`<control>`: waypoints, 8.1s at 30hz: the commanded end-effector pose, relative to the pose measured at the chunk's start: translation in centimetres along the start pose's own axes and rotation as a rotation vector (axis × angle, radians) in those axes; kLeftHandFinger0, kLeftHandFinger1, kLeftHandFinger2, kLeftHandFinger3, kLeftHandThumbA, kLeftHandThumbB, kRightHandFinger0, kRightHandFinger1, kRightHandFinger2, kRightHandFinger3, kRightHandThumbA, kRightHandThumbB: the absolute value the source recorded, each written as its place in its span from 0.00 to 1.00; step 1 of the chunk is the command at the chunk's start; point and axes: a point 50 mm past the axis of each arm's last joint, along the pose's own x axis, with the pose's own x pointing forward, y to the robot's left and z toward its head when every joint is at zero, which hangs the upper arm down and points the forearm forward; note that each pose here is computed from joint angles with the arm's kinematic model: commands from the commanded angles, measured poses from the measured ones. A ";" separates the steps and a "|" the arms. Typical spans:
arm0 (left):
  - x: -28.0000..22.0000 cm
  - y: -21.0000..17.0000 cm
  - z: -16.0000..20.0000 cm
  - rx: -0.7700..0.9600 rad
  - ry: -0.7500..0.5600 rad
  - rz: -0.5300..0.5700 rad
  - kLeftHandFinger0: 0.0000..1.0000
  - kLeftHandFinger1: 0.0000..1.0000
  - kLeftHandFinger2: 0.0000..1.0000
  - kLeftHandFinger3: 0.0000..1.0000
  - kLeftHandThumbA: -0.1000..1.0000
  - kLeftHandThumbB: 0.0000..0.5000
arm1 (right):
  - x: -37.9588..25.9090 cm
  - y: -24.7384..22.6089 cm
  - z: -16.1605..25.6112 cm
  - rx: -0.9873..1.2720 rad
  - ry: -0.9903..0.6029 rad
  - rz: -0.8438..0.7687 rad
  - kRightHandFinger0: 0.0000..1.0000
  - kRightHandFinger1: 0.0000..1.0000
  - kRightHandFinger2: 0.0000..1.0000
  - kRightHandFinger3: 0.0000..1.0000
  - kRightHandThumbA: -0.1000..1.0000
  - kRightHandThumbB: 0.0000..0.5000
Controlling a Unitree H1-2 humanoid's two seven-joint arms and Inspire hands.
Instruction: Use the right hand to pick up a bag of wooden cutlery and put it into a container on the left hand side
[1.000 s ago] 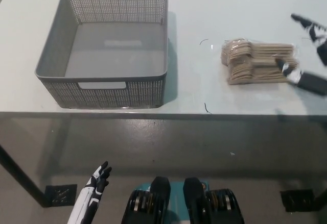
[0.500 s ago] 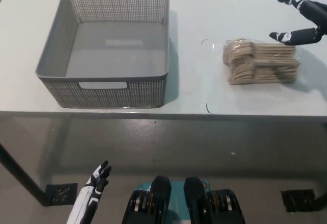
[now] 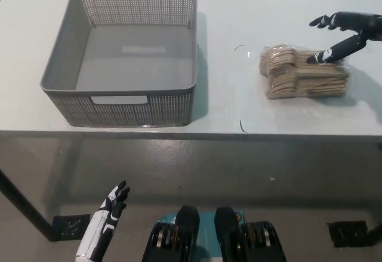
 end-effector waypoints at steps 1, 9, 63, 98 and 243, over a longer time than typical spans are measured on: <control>0.5 0.8 0.9 0.022 -0.042 -0.017 1.00 1.00 1.00 1.00 1.00 0.02 | -2.3 -4.5 1.8 -0.075 -0.026 -0.019 1.00 1.00 1.00 1.00 0.77 1.00; 0.3 0.8 0.8 0.021 -0.026 -0.030 1.00 1.00 1.00 1.00 1.00 0.13 | -2.1 -4.9 2.7 -0.155 -0.001 0.016 1.00 1.00 1.00 1.00 0.73 1.00; 1.1 1.5 1.6 0.015 -0.074 -0.077 1.00 1.00 1.00 1.00 1.00 0.35 | 9.0 9.6 0.1 -0.201 0.201 0.271 1.00 1.00 1.00 1.00 0.57 1.00; 2.2 1.9 2.0 0.030 -0.080 -0.069 1.00 1.00 1.00 1.00 1.00 0.31 | 5.8 -1.8 2.3 0.018 -0.106 -0.529 0.12 0.71 1.00 1.00 0.00 0.28; 3.4 2.3 1.9 0.051 -0.061 -0.073 1.00 1.00 1.00 1.00 1.00 0.30 | -4.0 39.8 3.2 1.251 -0.457 -0.422 1.00 1.00 1.00 1.00 1.00 0.36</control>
